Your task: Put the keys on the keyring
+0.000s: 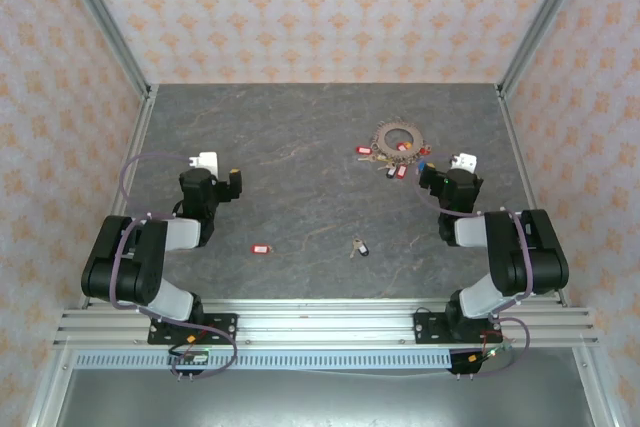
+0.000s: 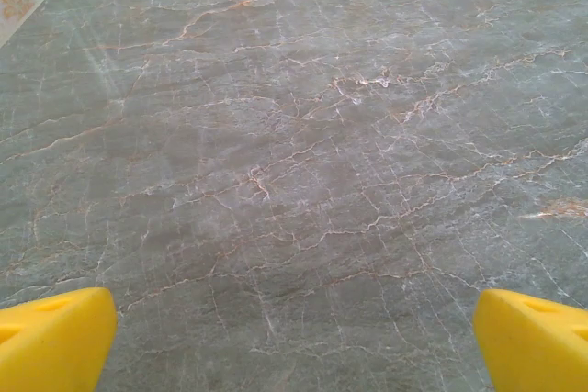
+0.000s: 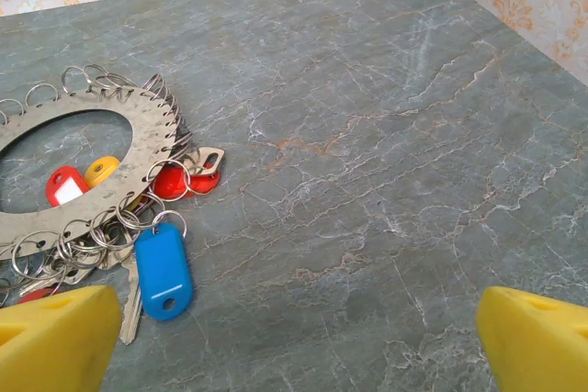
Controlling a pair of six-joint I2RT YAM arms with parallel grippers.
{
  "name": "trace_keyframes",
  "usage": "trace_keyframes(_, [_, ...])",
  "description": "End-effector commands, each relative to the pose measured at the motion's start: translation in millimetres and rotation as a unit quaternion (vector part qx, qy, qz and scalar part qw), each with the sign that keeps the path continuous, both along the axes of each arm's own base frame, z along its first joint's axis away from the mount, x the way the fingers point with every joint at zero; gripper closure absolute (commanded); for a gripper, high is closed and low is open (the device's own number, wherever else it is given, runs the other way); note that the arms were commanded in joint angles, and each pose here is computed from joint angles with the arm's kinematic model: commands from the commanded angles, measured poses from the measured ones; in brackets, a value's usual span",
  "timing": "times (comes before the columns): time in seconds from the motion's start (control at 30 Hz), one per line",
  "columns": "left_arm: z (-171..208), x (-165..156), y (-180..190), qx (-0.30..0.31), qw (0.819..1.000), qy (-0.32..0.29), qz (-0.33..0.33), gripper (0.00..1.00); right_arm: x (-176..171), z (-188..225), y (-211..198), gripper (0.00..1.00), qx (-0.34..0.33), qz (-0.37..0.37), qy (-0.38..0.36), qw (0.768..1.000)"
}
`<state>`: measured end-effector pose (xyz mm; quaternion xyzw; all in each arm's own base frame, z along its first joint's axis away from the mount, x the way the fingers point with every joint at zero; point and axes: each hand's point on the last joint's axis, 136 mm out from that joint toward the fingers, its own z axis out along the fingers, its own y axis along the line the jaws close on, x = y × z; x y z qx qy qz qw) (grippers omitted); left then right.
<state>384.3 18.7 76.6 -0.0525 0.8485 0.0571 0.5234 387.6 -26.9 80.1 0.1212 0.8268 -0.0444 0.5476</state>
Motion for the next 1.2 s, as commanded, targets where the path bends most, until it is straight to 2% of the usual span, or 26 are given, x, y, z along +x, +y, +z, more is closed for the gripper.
trace_keyframes(0.0, [17.0,9.5,5.4,0.000,0.999,-0.029,0.014,0.00,5.3,9.0,1.0,0.01,-0.001,0.005,-0.010,1.000])
trace_keyframes(1.0, [16.8,9.6,5.0,-0.001,0.999,-0.029,0.014,0.00,5.9,8.8,0.9,0.01,0.004,0.007,-0.009,1.000])
trace_keyframes(1.17, [18.6,10.3,1.1,0.000,1.000,-0.027,0.002,0.00,3.0,12.2,7.3,0.01,0.004,0.027,-0.020,0.999])
